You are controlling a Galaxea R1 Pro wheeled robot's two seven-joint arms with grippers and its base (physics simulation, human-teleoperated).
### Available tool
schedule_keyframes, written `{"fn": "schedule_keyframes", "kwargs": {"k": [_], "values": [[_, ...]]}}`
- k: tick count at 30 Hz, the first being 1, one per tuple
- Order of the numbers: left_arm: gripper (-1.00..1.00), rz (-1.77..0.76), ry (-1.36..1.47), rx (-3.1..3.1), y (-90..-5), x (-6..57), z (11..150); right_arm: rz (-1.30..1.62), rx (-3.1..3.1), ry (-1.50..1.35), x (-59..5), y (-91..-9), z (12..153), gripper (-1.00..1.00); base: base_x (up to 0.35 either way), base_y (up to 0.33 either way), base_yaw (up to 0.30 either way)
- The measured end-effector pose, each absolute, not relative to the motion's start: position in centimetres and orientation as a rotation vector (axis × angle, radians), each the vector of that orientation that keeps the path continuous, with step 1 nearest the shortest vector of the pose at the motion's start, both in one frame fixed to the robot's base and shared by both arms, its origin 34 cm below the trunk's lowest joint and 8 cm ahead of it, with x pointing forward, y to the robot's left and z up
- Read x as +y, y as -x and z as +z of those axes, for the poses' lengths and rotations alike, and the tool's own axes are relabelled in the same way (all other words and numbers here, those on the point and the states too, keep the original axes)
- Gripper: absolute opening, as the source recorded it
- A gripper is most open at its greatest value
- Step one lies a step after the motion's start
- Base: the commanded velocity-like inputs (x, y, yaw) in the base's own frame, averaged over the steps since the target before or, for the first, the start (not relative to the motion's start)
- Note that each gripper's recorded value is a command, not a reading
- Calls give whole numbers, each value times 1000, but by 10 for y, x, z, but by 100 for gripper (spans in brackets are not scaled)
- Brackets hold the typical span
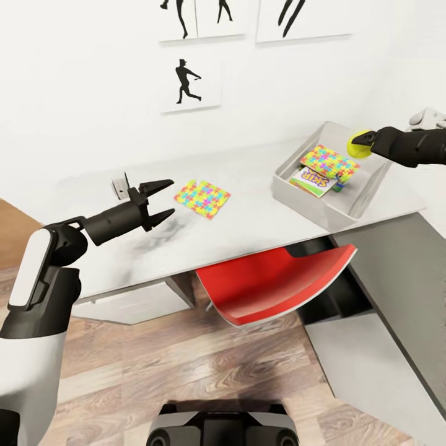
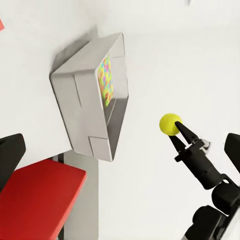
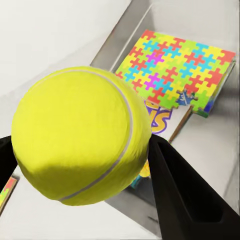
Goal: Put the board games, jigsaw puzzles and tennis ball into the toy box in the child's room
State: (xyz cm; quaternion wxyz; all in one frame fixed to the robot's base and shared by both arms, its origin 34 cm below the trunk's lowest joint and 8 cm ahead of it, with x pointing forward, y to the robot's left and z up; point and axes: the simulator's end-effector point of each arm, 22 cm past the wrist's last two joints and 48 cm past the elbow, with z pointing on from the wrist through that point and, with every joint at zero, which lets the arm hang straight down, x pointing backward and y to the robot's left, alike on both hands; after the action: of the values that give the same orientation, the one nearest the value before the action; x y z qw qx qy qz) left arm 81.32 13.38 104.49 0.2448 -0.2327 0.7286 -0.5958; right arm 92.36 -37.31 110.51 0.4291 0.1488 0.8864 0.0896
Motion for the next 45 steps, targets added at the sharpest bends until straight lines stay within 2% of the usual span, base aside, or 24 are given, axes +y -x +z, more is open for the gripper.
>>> {"fn": "schedule_keyframes", "kwargs": {"k": [18,31,45], "values": [[100,-1609,686,1952,-807,183,1049,232,2268,-333,-353,-918,1088,-100,1,0,-48],[100,-1618,681,1948,-806,182,1050,234,2273,-334,-351,-918,1086,-100,153,-75,-1],[100,-1620,681,1950,-806,181,1050,215,2271,-342,-359,-918,1087,-100,31,-17,0]]}}
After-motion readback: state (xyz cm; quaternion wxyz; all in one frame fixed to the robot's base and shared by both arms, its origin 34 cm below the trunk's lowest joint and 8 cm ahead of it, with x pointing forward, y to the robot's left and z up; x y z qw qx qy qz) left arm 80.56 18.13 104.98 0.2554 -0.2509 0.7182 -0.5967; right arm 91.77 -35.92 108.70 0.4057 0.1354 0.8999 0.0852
